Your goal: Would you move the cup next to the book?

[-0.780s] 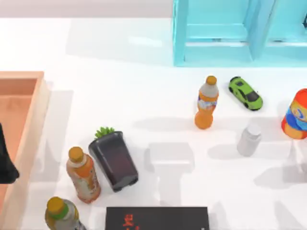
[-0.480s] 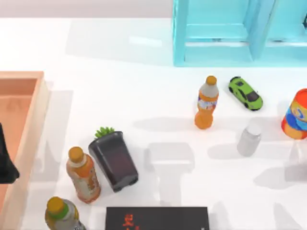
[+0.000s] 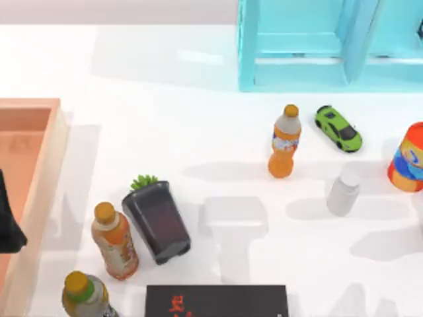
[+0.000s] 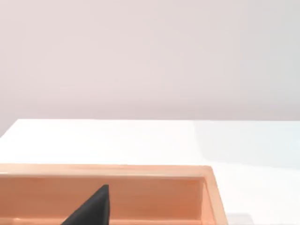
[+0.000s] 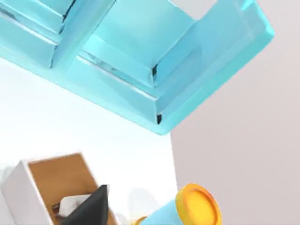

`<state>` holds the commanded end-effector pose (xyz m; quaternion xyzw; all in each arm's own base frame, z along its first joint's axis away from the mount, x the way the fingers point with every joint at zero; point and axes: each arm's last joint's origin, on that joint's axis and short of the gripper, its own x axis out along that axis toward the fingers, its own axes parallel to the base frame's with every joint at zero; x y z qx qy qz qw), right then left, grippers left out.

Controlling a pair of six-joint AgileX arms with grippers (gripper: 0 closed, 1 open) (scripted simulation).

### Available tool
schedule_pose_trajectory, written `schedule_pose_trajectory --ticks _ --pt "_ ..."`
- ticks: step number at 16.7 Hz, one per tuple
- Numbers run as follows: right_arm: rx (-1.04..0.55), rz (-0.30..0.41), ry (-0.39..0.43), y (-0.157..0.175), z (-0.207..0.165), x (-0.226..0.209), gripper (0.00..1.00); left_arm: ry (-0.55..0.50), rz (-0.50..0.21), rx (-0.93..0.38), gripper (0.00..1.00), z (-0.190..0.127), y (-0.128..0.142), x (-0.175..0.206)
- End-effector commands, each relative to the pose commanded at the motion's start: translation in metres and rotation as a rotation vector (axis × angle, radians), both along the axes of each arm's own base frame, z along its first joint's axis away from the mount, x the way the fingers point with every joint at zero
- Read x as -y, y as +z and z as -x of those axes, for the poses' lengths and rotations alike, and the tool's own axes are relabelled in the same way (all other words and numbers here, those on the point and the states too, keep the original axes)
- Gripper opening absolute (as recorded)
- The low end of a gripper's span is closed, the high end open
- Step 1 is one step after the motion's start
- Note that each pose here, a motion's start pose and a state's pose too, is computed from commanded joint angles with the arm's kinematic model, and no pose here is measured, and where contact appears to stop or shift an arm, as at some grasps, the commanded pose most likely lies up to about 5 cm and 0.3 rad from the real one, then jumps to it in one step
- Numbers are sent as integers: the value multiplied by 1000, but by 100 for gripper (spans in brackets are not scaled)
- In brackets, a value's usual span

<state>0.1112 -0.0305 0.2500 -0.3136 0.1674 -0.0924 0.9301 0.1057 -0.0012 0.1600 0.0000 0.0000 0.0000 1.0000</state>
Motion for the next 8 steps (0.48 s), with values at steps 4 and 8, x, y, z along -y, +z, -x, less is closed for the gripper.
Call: schedule_pose_trajectory --ticks 4,8 --pt "-431 356 31 24 -17 28 100 0 0 0 100 0 0 0" --pt "-886 527 237 25 -35 65 100 0 0 0 100 0 0 0"
